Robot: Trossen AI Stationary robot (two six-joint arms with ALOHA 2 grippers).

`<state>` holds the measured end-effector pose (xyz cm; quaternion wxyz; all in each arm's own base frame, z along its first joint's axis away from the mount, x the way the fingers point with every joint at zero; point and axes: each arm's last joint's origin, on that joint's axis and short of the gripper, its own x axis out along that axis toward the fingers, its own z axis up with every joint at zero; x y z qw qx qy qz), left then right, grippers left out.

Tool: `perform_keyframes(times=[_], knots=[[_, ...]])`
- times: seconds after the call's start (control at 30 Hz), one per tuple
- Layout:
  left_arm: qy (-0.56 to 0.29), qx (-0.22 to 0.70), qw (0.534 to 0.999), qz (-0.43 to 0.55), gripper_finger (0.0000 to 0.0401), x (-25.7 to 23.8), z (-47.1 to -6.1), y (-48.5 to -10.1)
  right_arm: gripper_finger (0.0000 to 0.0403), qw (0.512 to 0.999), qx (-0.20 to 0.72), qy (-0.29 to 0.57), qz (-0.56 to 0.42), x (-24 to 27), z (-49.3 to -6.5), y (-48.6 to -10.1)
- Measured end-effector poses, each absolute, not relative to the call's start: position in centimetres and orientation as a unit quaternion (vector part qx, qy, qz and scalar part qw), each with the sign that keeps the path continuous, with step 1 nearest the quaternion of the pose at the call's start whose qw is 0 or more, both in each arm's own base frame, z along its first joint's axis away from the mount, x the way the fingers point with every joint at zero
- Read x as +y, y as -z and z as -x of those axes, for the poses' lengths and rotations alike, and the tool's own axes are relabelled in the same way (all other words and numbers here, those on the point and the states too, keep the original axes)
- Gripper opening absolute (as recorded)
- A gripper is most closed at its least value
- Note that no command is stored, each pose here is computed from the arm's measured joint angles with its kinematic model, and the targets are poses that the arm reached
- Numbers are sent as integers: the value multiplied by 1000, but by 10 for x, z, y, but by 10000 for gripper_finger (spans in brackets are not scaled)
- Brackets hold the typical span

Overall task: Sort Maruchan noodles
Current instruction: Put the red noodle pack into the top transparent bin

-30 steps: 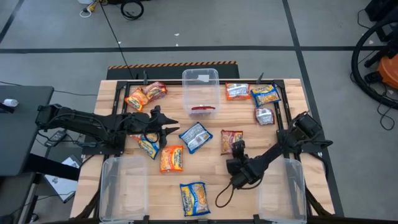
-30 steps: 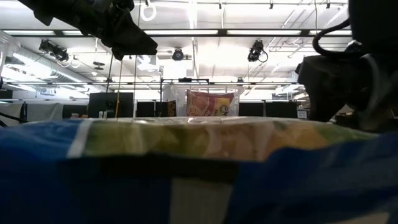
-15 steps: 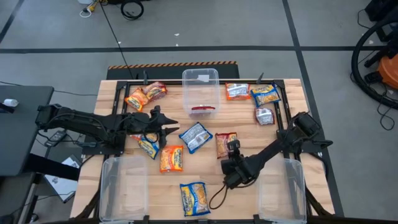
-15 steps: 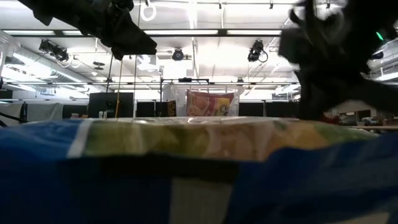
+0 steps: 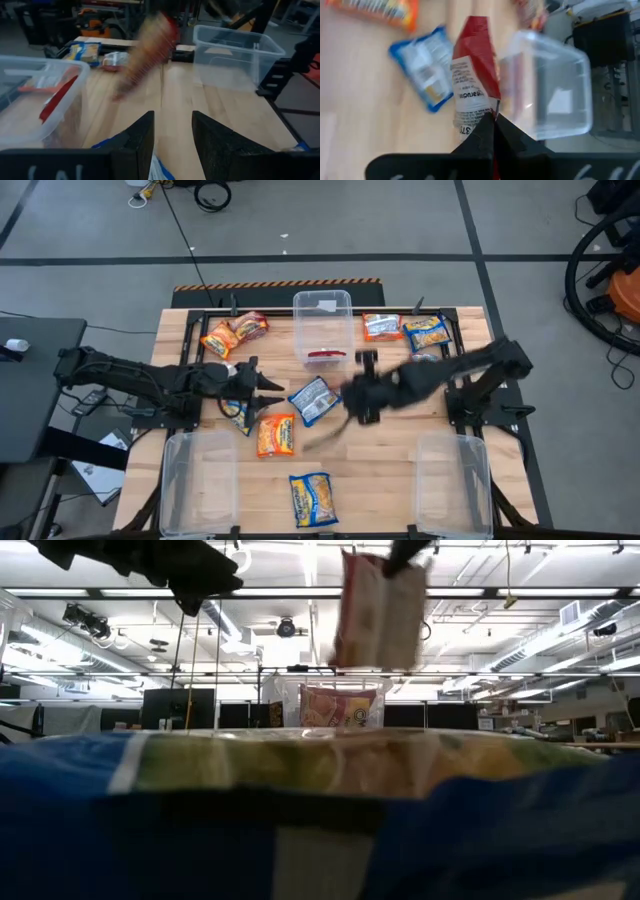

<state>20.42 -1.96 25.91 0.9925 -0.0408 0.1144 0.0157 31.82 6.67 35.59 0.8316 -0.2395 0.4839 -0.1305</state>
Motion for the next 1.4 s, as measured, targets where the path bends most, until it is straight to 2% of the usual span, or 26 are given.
perform_keyframes(times=[0.1,0.23,0.43,0.6,0.93,1.2,1.4], knots=[[-12,105,994,35,137,-21,-204,-261,3,852,457,131,218,29,-321,-384],[-11,103,994,33,137,-21,-205,-261,3,877,429,123,180,-28,-328,-398],[-11,104,994,27,137,-21,-204,-261,2,901,413,87,103,-108,-346,-377],[-10,106,994,15,137,-21,-205,-261,2,903,414,80,78,-150,-352,-364],[-11,106,994,14,137,-21,-205,-261,3,895,444,27,41,-187,-364,-321],[-11,106,994,14,137,-21,-205,-261,4,872,489,-22,6,-202,-383,-267],[-11,106,994,14,137,-21,-205,-261,4,862,506,-37,-13,-207,-386,-249]])
